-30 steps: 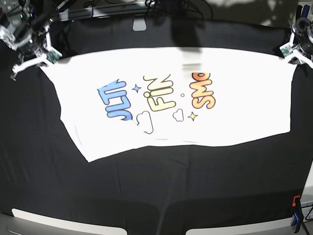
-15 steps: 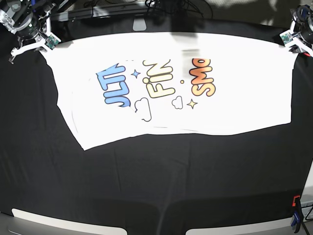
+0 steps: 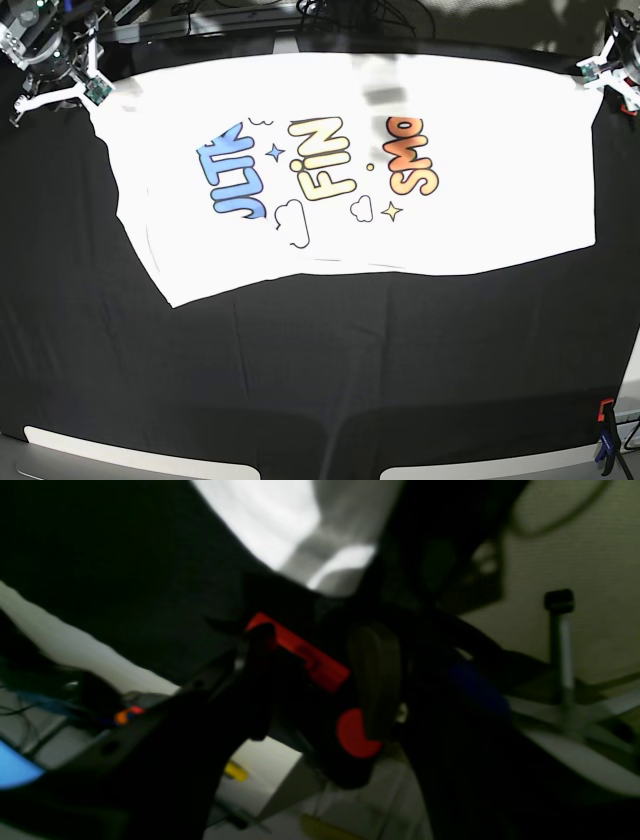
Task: Layout the t-shirt on the table in an organized manner, then fold the t-shirt properly
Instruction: 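Release the shirt and move both grippers toward the shirt sides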
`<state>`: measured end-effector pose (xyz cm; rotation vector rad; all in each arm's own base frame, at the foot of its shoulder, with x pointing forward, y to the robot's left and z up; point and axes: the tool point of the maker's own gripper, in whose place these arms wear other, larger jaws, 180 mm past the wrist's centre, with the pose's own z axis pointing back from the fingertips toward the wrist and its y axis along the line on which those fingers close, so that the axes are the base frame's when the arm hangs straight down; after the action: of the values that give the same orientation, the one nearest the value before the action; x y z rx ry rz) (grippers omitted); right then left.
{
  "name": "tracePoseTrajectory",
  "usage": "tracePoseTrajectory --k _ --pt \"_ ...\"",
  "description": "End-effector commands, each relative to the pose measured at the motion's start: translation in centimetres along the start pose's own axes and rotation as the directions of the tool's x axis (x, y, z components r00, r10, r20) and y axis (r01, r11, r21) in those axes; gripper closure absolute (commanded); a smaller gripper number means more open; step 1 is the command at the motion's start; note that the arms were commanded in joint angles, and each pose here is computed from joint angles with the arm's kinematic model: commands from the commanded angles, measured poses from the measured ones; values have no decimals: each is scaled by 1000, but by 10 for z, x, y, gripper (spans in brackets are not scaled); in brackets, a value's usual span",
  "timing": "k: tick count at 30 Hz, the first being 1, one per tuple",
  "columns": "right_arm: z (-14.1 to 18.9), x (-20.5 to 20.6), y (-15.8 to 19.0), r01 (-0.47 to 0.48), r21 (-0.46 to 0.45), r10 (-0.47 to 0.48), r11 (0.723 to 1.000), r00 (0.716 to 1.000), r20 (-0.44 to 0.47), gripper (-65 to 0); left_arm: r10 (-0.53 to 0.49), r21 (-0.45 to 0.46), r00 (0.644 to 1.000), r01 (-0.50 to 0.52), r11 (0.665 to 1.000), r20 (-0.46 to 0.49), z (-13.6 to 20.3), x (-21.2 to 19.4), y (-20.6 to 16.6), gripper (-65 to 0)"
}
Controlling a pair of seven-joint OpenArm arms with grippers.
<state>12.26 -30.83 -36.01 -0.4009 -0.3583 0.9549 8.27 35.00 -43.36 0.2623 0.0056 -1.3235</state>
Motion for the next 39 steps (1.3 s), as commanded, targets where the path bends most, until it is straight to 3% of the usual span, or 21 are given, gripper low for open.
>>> tracePoseTrajectory --k 1,6,9,11,13,16,18,20,24,27,30,33,35,39 --pt "3 3 -14 -12 -41 13 999 1000 9 -195 -3 -33 1000 2 999 -6 3 -7 -2 -262" --pt "3 24 -47 138 -113 -126 984 986 106 -196 161 52 981 -168 984 106 18 -5 43 -262" --pt "6 46 -65 259 -95 -234 961 949 213 -199 318 102 905 -357 928 282 37 7 82 -262" --pt "7 61 -73 317 -75 -286 945 918 275 -239 408 122 807 -498 858 426 53 16 113 -262" --pt "8 72 -83 357 -74 -316 931 893 321 -290 479 107 681 -628 771 554 65 21 141 -262" --pt "7 86 -101 419 -86 -358 904 851 384 -316 545 57 511 -762 645 665 70 24 173 -262" --pt "8 99 -112 476 -60 -405 877 801 442 -316 572 1 394 -824 566 719 69 26 192 -262" --pt "9 111 -125 527 -34 -445 849 748 493 -316 596 -70 272 -871 487 756 65 28 210 -260" --pt "2 119 -141 598 -22 -498 801 686 531 -316 652 -215 59 -918 332 756 47 28 237 -260" --pt "-8 121 -144 642 0 -542 766 647 536 -316 699 -295 -43 -924 244 714 27 31 252 -260" --pt "-15 123 -139 671 26 -578 741 617 533 -316 717 -361 -115 -911 201 688 15 38 266 -260" --pt "-18 126 -133 687 48 -600 725 596 534 -316 737 -397 -154 -903 165 658 7 39 277 -260" --pt "-19 128 -131 693 57 -608 719 587 534 -316 767 -416 -160 -897 150 621 -2 43 277 -260" --pt "-17 130 -135 691 54 -601 721 585 545 -316 795 -441 -125 -876 192 594 -9 58 270 -260"
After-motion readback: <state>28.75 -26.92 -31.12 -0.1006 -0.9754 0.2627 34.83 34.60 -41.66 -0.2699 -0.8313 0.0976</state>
